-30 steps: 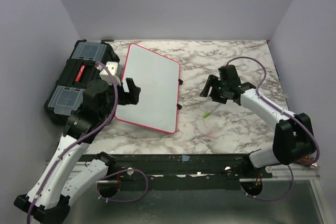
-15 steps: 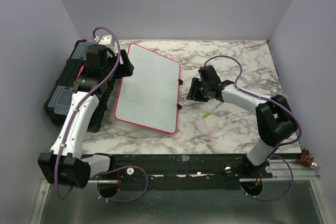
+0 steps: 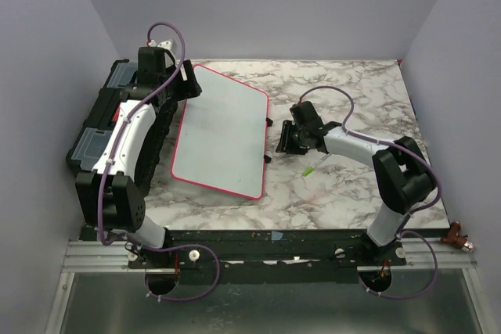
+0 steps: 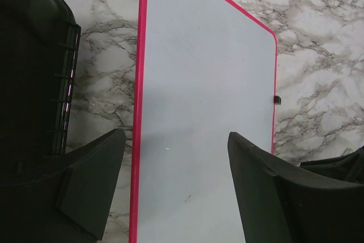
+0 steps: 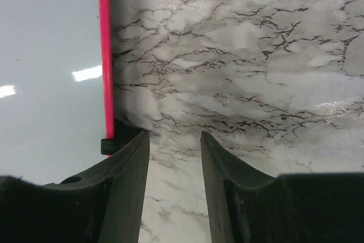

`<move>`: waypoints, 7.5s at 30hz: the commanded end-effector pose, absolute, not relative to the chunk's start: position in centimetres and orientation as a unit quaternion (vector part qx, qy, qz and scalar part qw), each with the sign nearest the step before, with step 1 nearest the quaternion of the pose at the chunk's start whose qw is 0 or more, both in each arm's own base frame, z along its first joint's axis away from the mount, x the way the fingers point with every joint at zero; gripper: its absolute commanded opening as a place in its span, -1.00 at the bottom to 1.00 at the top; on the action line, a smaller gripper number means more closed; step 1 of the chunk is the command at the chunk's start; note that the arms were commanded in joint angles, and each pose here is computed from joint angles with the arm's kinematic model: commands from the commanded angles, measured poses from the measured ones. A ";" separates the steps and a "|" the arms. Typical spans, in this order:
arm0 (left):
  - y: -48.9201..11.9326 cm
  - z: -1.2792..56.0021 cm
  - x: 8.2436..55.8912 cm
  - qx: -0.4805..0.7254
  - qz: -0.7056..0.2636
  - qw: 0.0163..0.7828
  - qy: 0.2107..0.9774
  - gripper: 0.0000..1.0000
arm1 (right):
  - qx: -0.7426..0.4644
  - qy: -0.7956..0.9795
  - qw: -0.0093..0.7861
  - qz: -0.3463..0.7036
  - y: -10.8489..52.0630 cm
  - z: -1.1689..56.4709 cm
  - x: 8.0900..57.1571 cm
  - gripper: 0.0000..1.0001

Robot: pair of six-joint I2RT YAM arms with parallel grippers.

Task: Write a sentence on the whiteboard
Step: Move the whiteboard to the center of the board, then pick up the whiteboard marker from the center of the board, then pass from the right arm to the left

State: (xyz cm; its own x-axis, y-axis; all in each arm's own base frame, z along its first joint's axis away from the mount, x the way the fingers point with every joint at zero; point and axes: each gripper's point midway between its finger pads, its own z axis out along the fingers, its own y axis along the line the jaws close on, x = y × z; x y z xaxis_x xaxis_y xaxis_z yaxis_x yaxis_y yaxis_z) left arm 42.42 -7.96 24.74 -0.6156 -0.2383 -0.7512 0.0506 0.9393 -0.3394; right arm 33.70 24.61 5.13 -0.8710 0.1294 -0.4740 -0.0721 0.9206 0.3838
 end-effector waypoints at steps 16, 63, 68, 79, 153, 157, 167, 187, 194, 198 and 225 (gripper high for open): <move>-9.5 21.3 45.3 -0.033 -0.238 0.381 0.893 0.67 | -0.005 0.954 0.237 0.181 25.8 2.2 33.1 -0.16; -29.3 29.6 45.3 0.270 -0.311 0.402 0.818 0.97 | 0.215 0.903 0.368 -0.047 9.9 8.9 27.6 0.69; -27.9 32.9 44.0 0.264 -0.292 0.433 0.811 0.97 | 0.230 0.892 0.382 -0.067 9.4 9.0 28.5 0.57; -21.1 35.3 35.7 0.217 -0.232 0.491 0.811 0.97 | 0.267 0.882 0.380 -0.080 7.8 7.8 30.6 0.31; -32.5 32.3 21.3 0.112 -0.562 0.480 0.665 0.57 | 0.348 0.817 0.416 0.198 12.6 22.7 30.0 -0.99; -35.3 32.8 21.6 0.124 -0.590 0.472 0.644 0.48 | 0.358 0.811 0.415 0.203 12.6 23.5 30.0 -0.99; -39.8 33.5 23.2 0.117 -0.596 0.488 0.627 0.29 | 0.389 0.799 0.413 0.200 11.9 25.3 29.6 -0.99; -43.0 30.7 24.6 0.120 -0.571 0.483 0.652 0.09 | 0.429 0.767 0.418 0.229 11.4 27.9 29.0 -0.99; -43.6 30.3 24.2 0.131 -0.567 0.479 0.657 -0.10 | 0.434 0.766 0.415 0.229 11.4 28.3 29.1 -0.99; -43.7 29.9 24.0 0.133 -0.565 0.477 0.660 -0.14 | 0.435 0.766 0.414 0.227 11.4 28.3 29.2 -0.99; -43.6 30.1 23.5 0.161 -0.536 0.474 0.680 -1.00 | 0.381 0.774 0.431 0.263 12.7 29.2 29.3 -0.08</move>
